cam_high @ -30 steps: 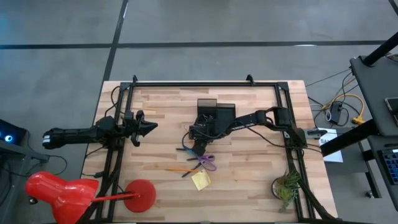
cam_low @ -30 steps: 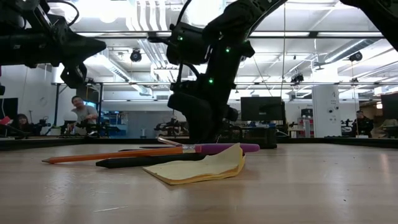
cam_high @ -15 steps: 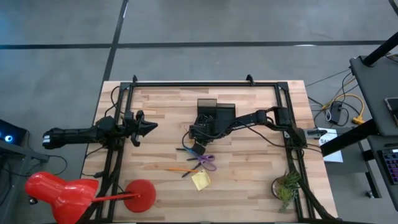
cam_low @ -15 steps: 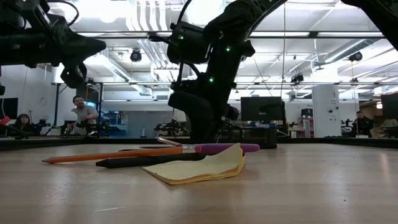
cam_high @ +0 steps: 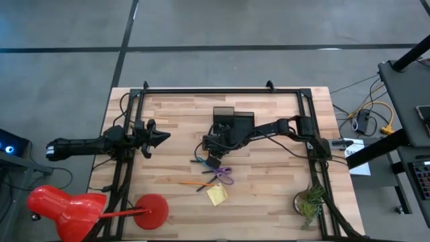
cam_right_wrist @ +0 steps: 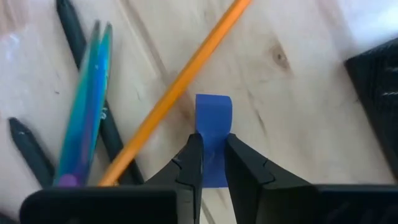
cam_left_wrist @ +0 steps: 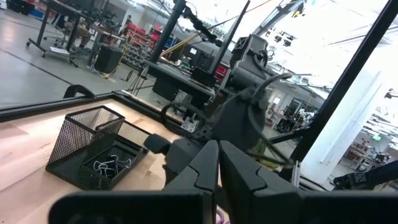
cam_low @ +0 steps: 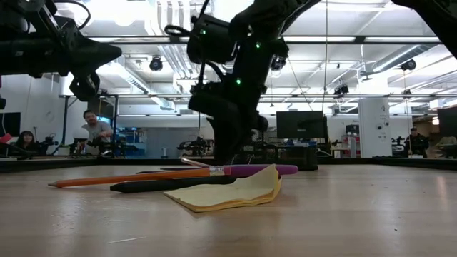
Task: Pick and place office supplies into organizer
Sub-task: Put the blue eraser into the desk organizer
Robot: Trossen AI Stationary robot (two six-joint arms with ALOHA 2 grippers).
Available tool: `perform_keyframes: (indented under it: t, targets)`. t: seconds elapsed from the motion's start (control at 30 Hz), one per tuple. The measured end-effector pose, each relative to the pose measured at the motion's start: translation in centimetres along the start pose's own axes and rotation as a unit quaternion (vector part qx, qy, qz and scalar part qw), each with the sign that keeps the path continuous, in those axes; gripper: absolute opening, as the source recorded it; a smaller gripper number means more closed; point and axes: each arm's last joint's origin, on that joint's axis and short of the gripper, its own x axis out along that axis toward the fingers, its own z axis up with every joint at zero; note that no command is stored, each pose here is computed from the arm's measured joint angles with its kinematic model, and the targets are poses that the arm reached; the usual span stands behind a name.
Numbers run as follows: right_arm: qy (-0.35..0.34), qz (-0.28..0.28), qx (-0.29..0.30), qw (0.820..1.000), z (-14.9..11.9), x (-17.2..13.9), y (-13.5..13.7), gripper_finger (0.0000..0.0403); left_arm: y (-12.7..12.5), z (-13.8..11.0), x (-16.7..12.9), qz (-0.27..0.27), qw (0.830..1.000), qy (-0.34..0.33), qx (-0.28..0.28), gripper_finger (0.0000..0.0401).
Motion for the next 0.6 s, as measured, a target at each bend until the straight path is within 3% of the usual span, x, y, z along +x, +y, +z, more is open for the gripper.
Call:
perform_keyframes:
  t: [0.2, 0.47, 0.6]
  targets:
    - [-0.031, -0.032, 0.003, 0.999, 1.4, -1.5, 0.1, 0.0045, 0.0, 0.0, 0.0, 0.000, 1.000, -0.001, 0.000, 0.0000]
    - [-0.045, -0.152, -0.004, 0.987, 3.0, -4.7, -0.9, 0.0045, 0.0, 0.0, 0.0, 0.000, 1.000, -0.001, 0.000, 0.0000]
    - [-0.026, -0.170, 0.046, 0.984, 3.5, -5.3, -2.7, 0.0045, 0.0, 0.0, 0.0, 0.000, 1.000, -0.001, 0.000, 0.0000]
